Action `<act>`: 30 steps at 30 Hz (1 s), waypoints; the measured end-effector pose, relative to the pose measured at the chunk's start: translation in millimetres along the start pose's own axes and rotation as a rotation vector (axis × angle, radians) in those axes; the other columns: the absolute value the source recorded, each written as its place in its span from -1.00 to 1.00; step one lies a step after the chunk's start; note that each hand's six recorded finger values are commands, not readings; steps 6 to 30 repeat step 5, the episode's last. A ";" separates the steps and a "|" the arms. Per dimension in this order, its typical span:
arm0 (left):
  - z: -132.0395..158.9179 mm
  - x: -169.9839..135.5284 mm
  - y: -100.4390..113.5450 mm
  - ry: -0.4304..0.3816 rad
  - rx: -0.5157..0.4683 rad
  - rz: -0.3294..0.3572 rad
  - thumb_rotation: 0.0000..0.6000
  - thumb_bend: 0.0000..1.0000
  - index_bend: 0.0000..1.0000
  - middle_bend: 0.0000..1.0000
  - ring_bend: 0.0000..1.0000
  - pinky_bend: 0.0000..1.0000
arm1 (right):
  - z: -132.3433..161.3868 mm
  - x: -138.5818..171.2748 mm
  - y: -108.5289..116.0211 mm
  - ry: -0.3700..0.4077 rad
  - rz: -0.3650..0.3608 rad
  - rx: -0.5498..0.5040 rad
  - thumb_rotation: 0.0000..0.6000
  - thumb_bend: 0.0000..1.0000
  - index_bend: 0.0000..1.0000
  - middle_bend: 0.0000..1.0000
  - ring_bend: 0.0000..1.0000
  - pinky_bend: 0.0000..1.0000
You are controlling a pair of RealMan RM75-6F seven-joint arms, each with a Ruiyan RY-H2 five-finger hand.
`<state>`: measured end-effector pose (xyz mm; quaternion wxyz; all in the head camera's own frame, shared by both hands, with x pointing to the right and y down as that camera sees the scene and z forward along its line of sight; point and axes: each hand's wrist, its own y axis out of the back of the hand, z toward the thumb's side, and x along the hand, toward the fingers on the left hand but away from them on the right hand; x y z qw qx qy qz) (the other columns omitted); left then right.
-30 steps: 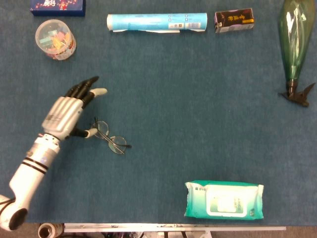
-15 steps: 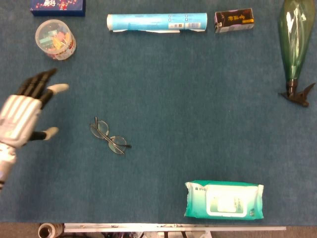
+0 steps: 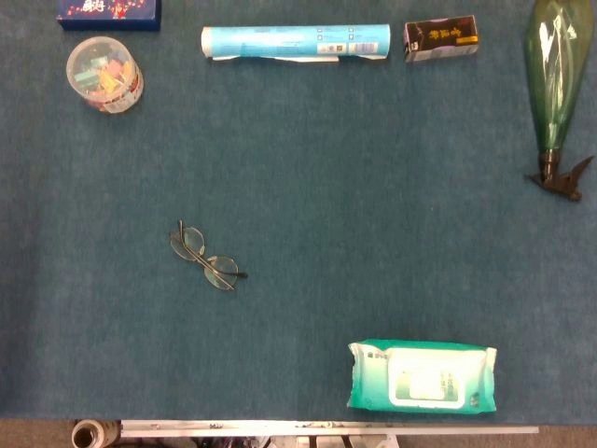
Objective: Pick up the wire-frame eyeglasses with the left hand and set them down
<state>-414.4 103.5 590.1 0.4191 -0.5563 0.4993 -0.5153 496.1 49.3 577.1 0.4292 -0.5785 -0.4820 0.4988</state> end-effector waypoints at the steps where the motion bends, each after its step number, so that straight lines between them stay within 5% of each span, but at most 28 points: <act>1: -5.1 -0.8 1.6 0.014 0.003 0.006 1.00 -0.99 -0.54 -0.98 -0.96 -0.81 | 0.5 0.0 -0.8 0.001 0.001 0.002 1.00 0.01 0.29 -0.05 -0.41 -0.14; 30: -10.9 0.3 3.9 0.025 0.019 0.021 1.00 -0.99 -0.54 -0.98 -0.96 -0.81 | -0.6 -0.9 -2.3 -0.003 0.005 0.003 1.00 0.01 0.29 -0.05 -0.41 -0.14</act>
